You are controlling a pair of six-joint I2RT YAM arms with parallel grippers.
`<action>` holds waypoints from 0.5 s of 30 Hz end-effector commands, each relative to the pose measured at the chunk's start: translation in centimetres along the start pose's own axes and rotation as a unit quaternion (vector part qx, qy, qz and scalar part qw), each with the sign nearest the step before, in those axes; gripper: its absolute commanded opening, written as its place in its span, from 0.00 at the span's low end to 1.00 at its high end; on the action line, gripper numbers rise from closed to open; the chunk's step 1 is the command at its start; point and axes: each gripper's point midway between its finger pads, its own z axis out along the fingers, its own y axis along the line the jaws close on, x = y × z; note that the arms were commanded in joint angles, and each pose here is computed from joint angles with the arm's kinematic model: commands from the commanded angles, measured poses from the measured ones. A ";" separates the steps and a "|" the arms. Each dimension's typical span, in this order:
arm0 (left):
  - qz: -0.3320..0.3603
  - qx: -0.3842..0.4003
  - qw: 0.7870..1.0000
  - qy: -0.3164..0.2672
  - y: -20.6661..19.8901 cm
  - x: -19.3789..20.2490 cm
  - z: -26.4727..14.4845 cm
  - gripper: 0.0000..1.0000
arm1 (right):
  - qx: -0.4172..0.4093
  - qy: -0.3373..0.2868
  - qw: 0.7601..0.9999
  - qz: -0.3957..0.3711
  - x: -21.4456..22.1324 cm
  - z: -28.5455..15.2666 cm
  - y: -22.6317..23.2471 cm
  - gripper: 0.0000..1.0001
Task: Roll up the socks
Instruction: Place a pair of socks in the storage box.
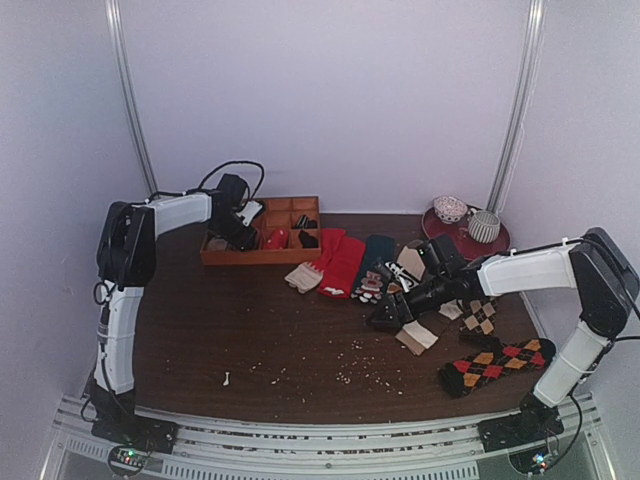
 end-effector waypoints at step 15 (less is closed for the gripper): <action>0.012 0.001 1.000 -0.022 0.2 -2.5 -3.0 0.46 | -0.008 -0.003 1.000 -0.008 -0.8 0.0 0.0 0.56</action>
